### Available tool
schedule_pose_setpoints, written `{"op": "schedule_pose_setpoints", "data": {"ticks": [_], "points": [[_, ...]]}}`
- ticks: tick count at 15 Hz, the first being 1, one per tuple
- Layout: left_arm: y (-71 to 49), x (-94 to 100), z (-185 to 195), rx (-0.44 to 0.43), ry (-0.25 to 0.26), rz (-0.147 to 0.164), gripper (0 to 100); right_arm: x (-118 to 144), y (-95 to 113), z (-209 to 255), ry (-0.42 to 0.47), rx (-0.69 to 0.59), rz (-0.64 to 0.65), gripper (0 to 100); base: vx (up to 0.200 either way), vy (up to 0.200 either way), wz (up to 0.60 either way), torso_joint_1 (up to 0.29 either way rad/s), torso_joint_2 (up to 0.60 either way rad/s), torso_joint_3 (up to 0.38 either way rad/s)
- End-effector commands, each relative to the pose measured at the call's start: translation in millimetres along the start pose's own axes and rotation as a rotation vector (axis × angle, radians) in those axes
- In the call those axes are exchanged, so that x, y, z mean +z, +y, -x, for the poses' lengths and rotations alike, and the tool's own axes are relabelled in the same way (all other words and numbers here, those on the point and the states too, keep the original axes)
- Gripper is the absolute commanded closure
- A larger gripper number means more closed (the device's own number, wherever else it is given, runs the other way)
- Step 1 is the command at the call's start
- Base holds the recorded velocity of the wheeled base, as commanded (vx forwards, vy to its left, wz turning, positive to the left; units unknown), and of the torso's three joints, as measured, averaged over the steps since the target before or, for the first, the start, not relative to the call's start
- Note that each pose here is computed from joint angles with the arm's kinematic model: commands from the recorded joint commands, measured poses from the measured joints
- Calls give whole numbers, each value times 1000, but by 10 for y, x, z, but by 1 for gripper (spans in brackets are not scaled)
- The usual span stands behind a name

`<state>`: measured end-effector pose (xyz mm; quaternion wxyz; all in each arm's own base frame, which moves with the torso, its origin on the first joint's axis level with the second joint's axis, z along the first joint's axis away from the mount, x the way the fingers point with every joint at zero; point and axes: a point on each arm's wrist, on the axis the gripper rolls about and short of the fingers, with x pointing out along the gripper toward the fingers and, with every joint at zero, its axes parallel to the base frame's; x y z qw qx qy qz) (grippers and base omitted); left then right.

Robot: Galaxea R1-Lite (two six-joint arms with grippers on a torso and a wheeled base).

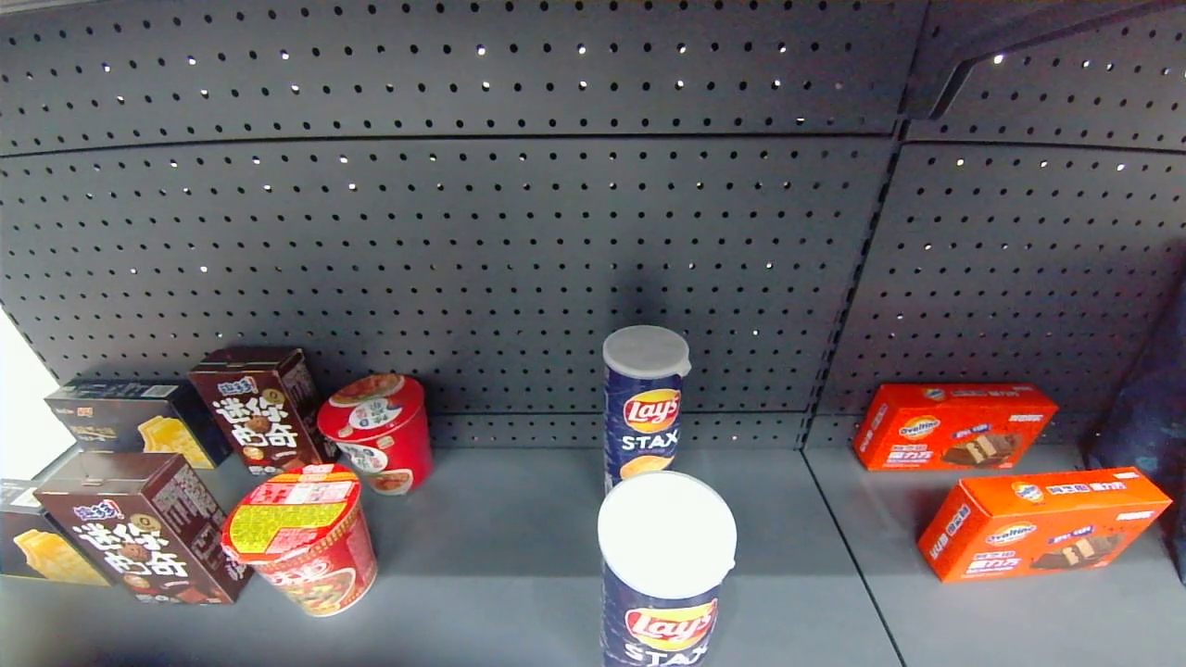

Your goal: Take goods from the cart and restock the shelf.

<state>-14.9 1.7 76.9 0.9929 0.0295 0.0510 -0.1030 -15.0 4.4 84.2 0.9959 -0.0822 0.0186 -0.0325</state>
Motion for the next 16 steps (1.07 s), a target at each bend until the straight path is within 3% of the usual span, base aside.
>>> {"op": "schedule_pose_setpoints", "data": {"ticks": [1, 16], "points": [[0, 0, 0, 0, 0, 0, 0, 3, -1, -1, 0, 0, 0, 0, 0, 0, 0, 0, 0, 0], [0, 0, 0, 1, 0, 0, 0, 3, -1, -1, 0, -1, -9, 0, 0, 0, 0, 0, 0, 0]]}}
